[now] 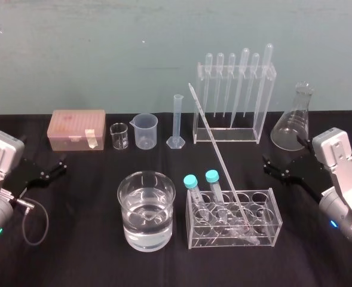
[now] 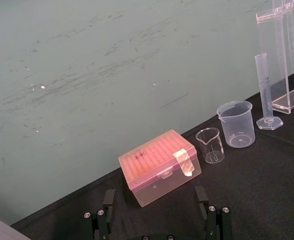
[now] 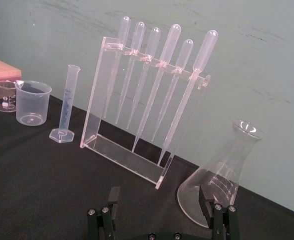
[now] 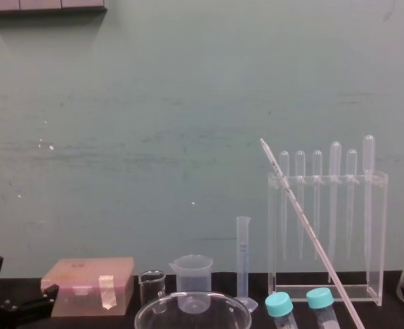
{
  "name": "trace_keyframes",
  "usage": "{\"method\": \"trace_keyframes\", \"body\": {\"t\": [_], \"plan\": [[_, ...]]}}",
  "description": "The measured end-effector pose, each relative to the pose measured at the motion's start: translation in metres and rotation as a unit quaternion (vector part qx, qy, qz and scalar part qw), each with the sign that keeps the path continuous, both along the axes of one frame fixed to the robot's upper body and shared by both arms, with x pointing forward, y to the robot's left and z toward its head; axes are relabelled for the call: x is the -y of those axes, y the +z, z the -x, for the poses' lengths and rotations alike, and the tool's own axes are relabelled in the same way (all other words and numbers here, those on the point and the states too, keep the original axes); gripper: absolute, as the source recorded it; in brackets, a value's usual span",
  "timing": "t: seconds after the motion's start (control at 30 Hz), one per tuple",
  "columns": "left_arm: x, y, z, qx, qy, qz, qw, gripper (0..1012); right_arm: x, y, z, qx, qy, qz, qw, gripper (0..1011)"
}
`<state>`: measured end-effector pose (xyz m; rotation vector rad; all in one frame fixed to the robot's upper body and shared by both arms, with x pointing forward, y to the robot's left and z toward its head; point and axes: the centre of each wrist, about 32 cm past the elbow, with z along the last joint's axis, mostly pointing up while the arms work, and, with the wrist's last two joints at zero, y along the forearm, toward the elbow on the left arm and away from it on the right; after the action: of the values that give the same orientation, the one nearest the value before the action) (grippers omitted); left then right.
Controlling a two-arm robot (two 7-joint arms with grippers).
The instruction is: Hold the thermometer with one hand and immerse one end into the beaker, then reinsert it into the test tube rack.
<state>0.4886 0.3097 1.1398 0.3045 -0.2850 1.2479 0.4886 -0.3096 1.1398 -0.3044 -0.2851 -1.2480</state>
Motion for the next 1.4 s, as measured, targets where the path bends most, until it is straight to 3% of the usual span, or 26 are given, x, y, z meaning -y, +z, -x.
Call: {"method": "trace_keyframes", "body": {"t": [1.4], "plan": [[0.0000,0.0000,0.0000,0.000,0.000,0.000,1.0000,1008,0.0000,0.0000,0.0000,0.000,0.000,0.000,1.0000,1003]]}}
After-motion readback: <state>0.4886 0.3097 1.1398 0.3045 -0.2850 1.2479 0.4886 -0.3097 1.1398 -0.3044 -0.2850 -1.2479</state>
